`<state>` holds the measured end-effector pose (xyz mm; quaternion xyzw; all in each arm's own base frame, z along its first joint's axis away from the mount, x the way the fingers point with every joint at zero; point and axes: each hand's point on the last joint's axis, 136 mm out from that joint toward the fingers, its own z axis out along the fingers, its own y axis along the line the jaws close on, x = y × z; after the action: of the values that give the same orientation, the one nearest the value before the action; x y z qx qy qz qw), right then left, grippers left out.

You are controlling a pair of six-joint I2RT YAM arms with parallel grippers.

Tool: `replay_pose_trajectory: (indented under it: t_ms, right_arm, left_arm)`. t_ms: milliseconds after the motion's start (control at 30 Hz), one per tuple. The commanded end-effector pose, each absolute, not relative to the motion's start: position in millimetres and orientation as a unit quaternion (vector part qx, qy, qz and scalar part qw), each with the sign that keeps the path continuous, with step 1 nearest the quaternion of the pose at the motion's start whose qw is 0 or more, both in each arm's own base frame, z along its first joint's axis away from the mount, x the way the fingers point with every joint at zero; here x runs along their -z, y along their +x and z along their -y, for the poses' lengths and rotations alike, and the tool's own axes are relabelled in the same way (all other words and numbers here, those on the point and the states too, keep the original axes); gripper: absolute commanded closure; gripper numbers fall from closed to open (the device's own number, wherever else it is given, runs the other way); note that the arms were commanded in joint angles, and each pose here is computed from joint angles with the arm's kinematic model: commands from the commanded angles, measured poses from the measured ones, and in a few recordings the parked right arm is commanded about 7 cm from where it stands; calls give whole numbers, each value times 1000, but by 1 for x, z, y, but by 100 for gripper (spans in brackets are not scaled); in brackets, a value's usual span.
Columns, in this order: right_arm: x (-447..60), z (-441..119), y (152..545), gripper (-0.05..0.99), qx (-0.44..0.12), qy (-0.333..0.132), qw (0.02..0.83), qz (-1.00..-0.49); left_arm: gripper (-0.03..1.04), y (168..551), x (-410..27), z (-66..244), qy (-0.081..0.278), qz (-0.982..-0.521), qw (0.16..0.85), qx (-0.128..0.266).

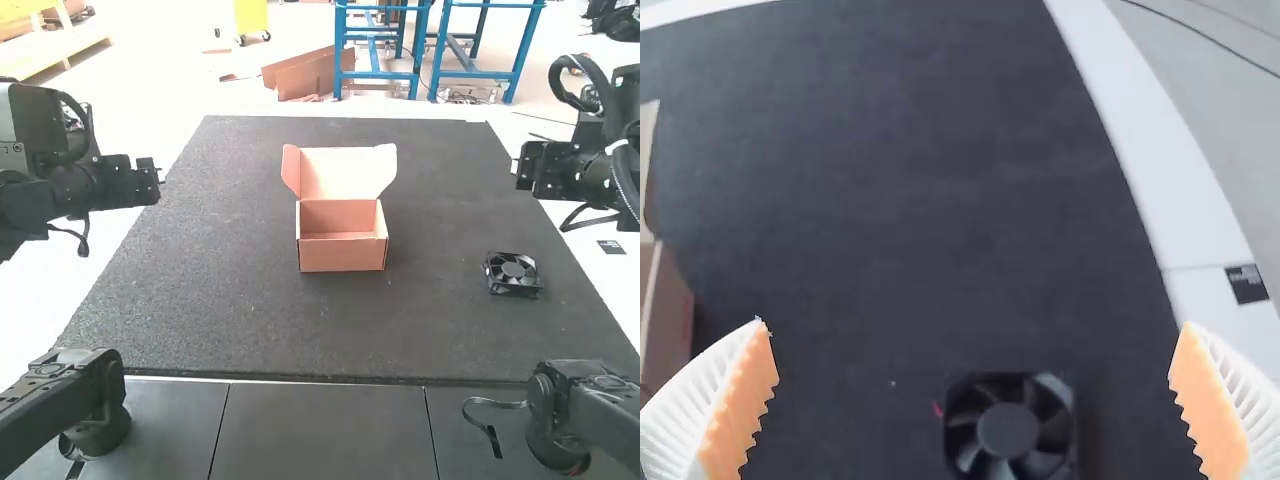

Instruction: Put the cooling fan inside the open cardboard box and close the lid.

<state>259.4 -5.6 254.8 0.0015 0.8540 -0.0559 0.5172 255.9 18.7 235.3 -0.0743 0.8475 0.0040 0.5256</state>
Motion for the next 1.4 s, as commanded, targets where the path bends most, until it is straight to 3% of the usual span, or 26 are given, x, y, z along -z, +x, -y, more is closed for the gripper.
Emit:
replay_pose_trajectory:
  t_ms: [0,100,233,400,667,1100,1367]
  right_arm:
    - [-244,18,262,5,106,-35,483,-869]
    - [-219,27,264,5,116,-38,417,-901]
    - [-202,28,271,5,85,-35,372,-924]
    - [-175,50,278,5,84,1,318,-944]
    - [-149,71,286,5,37,73,265,-961]
    - [-111,95,306,5,46,85,221,-971]
    - [-88,121,321,5,103,89,197,-971]
  left_arm:
    - [4,255,-246,-20,-54,-844,533,-20]
    - [4,254,-253,-19,-53,-844,534,-19]
    - [4,253,-251,-19,-53,-854,517,-19]
    - [4,251,-256,-19,-48,-857,513,-23]
    - [4,253,-264,-19,-27,-852,522,-35]
    - [4,256,-262,-18,-25,-851,523,-34]
    - [4,269,-264,-18,-24,-844,535,-34]
